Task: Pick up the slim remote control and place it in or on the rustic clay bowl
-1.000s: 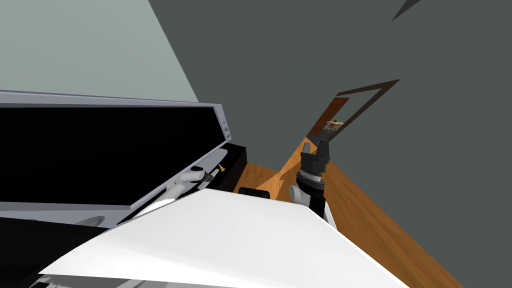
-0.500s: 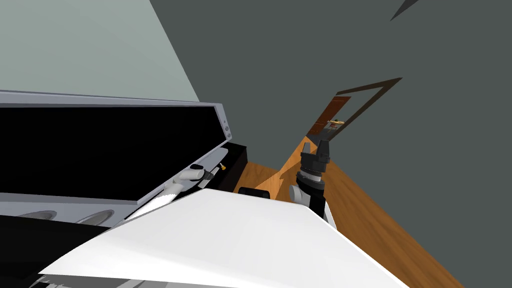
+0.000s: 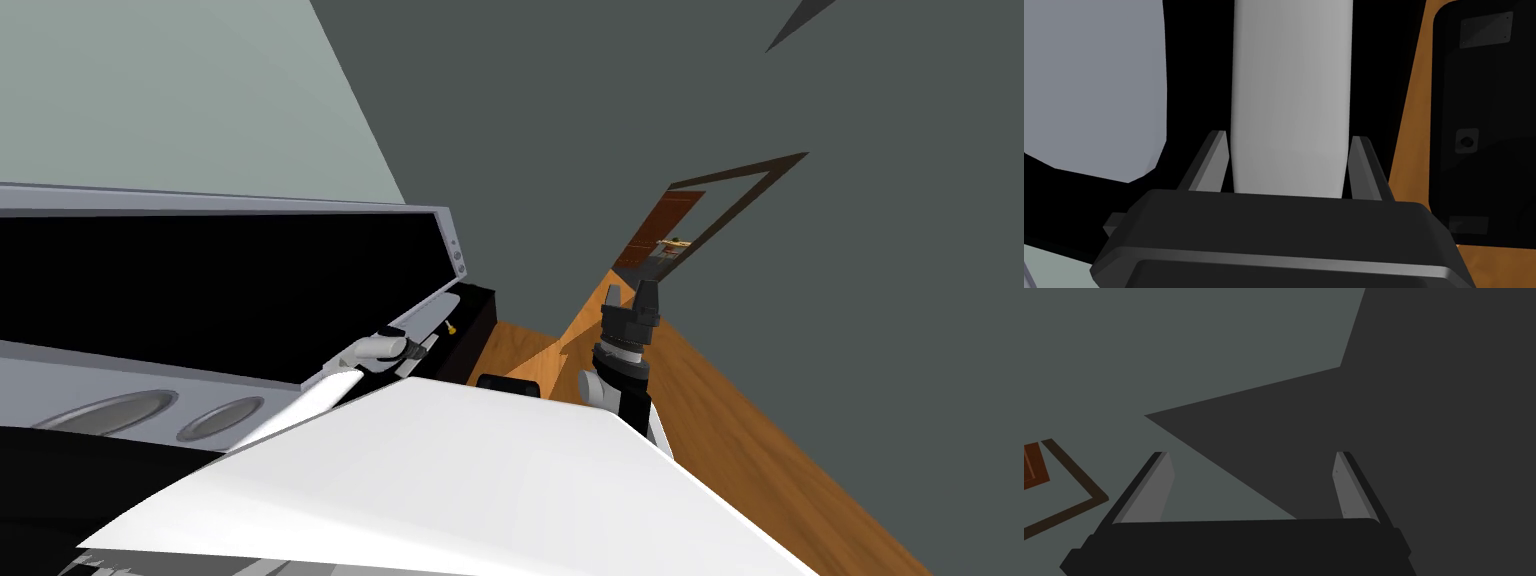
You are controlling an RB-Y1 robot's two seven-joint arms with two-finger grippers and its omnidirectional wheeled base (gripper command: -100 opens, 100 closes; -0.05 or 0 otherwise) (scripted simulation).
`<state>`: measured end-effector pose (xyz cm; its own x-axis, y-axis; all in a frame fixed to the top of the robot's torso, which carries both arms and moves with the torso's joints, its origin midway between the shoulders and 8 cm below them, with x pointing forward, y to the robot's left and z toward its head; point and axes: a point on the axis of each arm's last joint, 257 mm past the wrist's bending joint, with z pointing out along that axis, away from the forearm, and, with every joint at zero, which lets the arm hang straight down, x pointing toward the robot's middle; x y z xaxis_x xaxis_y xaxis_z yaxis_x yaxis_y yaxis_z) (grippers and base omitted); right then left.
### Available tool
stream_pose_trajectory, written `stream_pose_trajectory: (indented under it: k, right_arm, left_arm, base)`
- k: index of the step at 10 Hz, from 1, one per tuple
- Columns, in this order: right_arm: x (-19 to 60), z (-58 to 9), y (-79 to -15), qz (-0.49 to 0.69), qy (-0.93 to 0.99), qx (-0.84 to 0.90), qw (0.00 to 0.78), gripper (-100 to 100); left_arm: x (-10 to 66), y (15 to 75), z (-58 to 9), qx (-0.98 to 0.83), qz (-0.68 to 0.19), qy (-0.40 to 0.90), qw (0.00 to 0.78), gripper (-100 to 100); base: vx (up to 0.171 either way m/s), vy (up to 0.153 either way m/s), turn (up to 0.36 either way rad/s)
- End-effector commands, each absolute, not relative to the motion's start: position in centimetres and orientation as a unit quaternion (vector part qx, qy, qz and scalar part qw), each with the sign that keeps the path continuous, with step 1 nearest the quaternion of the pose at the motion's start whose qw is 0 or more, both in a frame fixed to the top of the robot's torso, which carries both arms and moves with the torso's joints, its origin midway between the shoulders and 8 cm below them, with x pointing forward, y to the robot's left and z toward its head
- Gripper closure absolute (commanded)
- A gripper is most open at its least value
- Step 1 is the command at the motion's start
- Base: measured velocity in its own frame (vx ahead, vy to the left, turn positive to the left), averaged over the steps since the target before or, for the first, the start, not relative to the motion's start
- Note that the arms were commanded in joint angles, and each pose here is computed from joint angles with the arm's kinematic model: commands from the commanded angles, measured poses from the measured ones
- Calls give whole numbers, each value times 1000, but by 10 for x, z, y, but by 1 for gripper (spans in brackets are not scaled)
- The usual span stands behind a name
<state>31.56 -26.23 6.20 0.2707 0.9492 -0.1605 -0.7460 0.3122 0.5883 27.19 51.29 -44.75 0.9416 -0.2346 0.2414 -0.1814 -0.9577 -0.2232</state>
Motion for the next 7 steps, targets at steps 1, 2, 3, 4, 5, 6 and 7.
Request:
stream_pose_trajectory:
  k: [1, 2, 3, 4, 5, 6, 7]
  right_arm:
    - [316, 62, -262, 550, 249, 204, 771, 0]
    - [316, 62, -262, 550, 249, 204, 771, 0]
    - [316, 62, -262, 550, 249, 204, 771, 0]
    - [316, 62, -262, 550, 249, 204, 771, 0]
    - [316, 62, -262, 550, 249, 204, 771, 0]
    - [316, 62, -262, 550, 249, 204, 771, 0]
    - [316, 62, -262, 550, 250, 204, 771, 0]
  left_arm:
    - [264, 509, -445, -983, -122, 105, 90, 100]
    - [258, 507, -444, -984, -114, 105, 84, 100]
    - [251, 504, -443, -986, -105, 105, 77, 100]
    - [243, 502, -442, -987, -94, 105, 70, 100]
    - [234, 499, -442, -989, -83, 105, 63, 100]
    - [225, 497, -442, -990, -71, 106, 55, 100]
    - [216, 494, -443, -992, -58, 106, 48, 100]
  base:
    - [-124, 50, 20]
    - [-116, 68, 19]
    - [-120, 73, 21]
    - [-145, 50, 14]
    - [-145, 69, 18]
    - [-116, 110, 17]
    - [-114, 103, 17]
